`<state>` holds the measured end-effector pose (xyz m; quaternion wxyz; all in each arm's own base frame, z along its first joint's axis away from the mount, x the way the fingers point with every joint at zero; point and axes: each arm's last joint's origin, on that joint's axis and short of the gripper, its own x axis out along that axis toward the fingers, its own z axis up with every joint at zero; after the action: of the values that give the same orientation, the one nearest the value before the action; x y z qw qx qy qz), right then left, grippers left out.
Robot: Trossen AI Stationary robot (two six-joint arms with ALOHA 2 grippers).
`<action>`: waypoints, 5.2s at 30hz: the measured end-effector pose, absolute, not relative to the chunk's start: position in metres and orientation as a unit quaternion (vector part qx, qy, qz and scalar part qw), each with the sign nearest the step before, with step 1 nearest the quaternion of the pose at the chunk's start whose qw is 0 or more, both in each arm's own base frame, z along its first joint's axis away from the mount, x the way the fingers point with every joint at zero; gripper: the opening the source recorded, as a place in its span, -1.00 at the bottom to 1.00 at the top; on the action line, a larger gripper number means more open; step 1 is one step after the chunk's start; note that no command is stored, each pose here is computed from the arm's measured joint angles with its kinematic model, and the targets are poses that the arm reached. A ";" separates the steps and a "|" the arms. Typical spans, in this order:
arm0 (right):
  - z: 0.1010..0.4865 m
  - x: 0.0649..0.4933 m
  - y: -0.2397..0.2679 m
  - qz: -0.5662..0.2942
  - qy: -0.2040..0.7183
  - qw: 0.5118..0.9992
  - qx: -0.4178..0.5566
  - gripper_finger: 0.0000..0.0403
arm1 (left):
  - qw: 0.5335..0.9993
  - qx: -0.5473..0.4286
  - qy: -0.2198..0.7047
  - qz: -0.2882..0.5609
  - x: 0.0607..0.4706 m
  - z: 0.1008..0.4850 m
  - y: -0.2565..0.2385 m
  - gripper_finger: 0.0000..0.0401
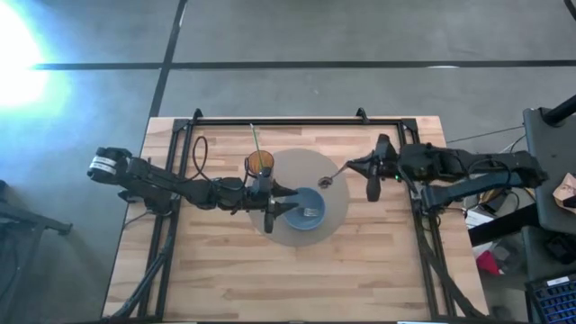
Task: Pick & Place Utensil
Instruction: Put the spoon into the bowl
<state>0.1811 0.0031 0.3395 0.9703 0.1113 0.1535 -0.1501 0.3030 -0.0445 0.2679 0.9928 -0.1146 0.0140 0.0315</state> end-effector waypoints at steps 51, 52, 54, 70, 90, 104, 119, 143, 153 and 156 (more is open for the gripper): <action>0.170 0.229 -0.037 -0.070 0.157 0.905 0.390 -0.96 | 0.994 -0.098 0.016 0.033 0.303 0.268 -0.044 -0.16; 0.169 0.231 -0.037 -0.071 0.159 0.904 0.390 -0.96 | 0.994 -0.098 0.016 0.033 0.303 0.268 -0.044 -0.16; 0.168 0.233 -0.038 -0.072 0.163 0.903 0.390 -0.96 | 0.994 -0.099 0.016 0.033 0.303 0.268 -0.044 -0.16; 0.159 0.236 -0.039 -0.074 0.184 0.912 0.360 -0.96 | 0.994 -0.100 0.016 0.033 0.303 0.268 -0.044 -0.16; 0.159 0.232 -0.050 -0.101 0.180 0.906 0.370 -0.95 | 0.994 -0.104 0.016 0.033 0.303 0.268 -0.044 -0.16; 0.150 0.228 -0.051 -0.120 0.222 0.893 0.374 -0.80 | 0.994 -0.104 0.016 0.033 0.303 0.268 -0.044 -0.16; 0.157 0.226 -0.050 -0.114 0.209 0.896 0.375 -0.56 | 0.994 -0.104 0.016 0.033 0.303 0.268 -0.044 -0.16; 0.175 0.218 -0.049 -0.081 0.183 0.906 0.372 -0.14 | 0.994 -0.104 0.017 0.033 0.303 0.267 -0.044 -0.16; 0.171 0.216 -0.049 -0.091 0.202 0.901 0.372 -0.16 | 0.994 -0.101 0.015 0.033 0.303 0.269 -0.044 -0.16; 0.171 0.217 -0.049 -0.091 0.203 0.901 0.372 -0.14 | 0.994 -0.102 0.014 0.033 0.302 0.270 -0.044 -0.16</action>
<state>0.2166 -0.0488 0.1713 0.9013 0.3719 0.2026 -0.0912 0.3024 -0.0438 0.2695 0.9942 -0.1017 0.0138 0.0332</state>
